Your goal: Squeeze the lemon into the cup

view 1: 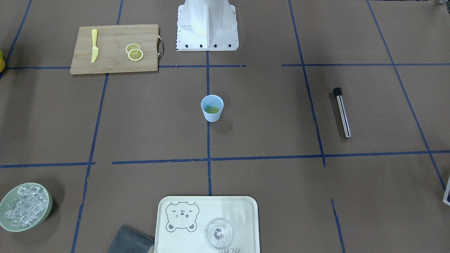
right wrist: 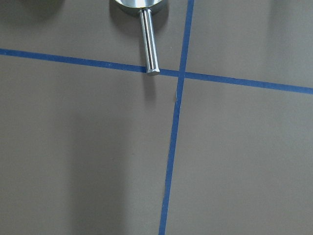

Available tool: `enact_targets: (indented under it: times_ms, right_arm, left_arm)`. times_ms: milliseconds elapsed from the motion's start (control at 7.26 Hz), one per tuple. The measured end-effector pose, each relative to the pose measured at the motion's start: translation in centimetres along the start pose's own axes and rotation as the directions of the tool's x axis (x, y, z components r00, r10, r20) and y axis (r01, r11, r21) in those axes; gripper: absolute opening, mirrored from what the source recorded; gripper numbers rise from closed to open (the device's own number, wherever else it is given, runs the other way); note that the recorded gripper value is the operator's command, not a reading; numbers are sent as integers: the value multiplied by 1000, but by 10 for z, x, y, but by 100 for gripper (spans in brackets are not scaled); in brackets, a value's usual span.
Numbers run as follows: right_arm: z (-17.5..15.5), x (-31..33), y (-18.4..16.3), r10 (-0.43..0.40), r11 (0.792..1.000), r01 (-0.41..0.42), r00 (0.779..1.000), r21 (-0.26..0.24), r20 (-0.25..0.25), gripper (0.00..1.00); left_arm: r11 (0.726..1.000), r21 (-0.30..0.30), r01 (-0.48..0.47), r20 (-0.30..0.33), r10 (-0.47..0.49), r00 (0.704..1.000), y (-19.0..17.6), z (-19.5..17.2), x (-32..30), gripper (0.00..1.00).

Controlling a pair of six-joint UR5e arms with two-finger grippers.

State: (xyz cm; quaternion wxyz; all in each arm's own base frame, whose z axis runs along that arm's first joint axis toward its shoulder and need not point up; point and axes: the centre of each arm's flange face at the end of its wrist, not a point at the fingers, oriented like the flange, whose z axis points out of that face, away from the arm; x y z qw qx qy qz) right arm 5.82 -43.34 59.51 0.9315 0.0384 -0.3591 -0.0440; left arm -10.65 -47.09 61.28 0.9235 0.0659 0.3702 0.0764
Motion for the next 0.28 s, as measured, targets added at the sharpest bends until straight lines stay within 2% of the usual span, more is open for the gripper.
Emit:
enact_targets:
  times_ms: [276]
  right_arm:
    - [0,0,-2,-1,1000,1,1000,1,0,100]
  left_arm:
    - [1000,2,-2,1,2,1000,0,-1,1,100]
